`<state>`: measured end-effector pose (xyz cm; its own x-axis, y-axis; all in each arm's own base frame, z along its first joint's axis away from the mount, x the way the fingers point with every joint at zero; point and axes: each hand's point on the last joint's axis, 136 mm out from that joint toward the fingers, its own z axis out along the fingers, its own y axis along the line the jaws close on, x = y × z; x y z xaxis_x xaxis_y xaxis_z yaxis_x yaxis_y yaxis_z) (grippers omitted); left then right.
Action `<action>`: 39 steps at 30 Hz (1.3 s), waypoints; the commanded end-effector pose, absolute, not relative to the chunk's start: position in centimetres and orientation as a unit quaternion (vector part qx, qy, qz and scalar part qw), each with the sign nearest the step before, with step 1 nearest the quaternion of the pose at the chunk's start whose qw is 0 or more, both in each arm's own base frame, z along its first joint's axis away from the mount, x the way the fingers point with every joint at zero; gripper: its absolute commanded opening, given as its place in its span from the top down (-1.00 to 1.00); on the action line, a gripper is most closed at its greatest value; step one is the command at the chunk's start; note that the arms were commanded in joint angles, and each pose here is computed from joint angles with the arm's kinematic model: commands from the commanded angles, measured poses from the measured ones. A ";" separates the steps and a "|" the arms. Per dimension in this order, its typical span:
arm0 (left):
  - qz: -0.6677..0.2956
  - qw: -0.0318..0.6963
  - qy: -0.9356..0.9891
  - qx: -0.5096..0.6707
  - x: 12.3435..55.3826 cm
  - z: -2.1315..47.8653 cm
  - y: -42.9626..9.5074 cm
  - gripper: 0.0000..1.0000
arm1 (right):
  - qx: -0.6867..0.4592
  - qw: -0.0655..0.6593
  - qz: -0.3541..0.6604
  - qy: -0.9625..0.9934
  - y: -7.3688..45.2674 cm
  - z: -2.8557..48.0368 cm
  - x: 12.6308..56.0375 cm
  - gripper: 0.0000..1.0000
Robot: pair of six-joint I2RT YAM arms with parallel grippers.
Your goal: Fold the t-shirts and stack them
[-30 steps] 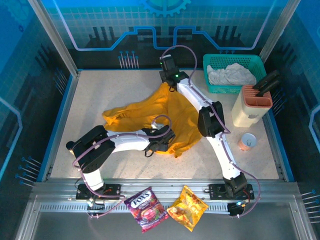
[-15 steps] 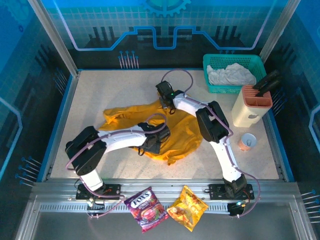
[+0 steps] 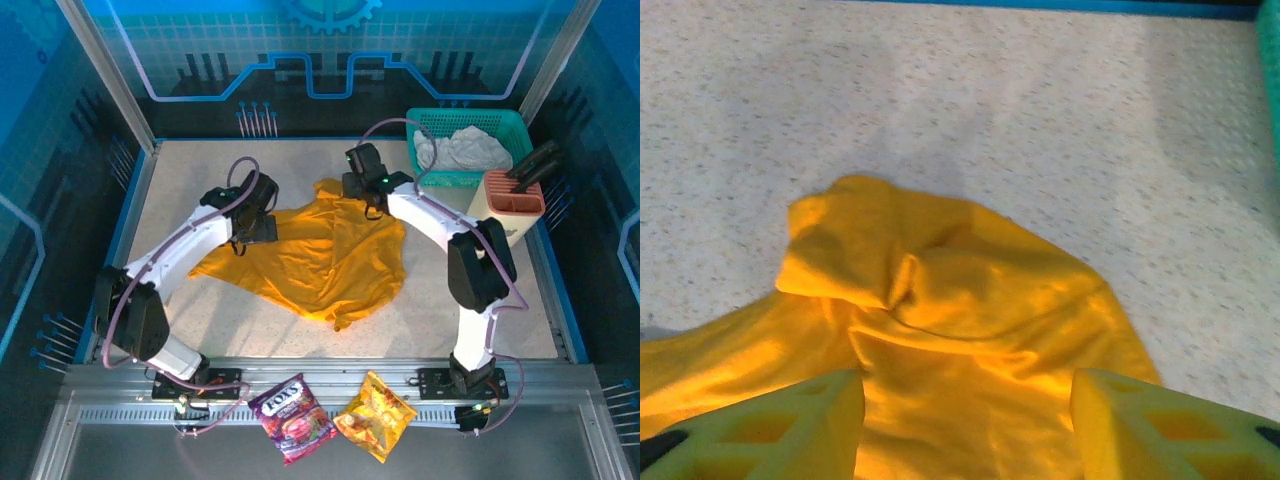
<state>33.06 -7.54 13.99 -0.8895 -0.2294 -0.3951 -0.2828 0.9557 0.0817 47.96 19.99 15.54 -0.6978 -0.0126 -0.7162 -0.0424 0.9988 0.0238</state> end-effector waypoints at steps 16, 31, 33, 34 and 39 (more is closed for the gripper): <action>0.023 0.139 0.983 -0.118 42.5 7.1 -8.2 -0.61 | 0.059 0.208 0.096 0.972 16.7 4.4 36.9 0.09; 0.017 0.149 0.977 -0.154 52.7 3.8 -5.1 0.54 | 0.141 0.163 0.039 0.976 11.9 1.2 33.8 0.11; 0.008 0.150 0.976 -0.155 54.1 3.3 -4.8 0.57 | 0.150 0.166 0.041 0.974 11.5 1.6 33.8 0.09; 0.006 0.149 0.977 -0.155 54.6 2.9 -4.7 0.58 | 0.152 0.167 0.037 0.973 11.2 1.7 33.9 0.08; -0.012 0.144 0.978 -0.150 55.2 3.2 -5.1 0.73 | 0.153 0.165 0.035 0.974 10.6 2.2 34.4 0.09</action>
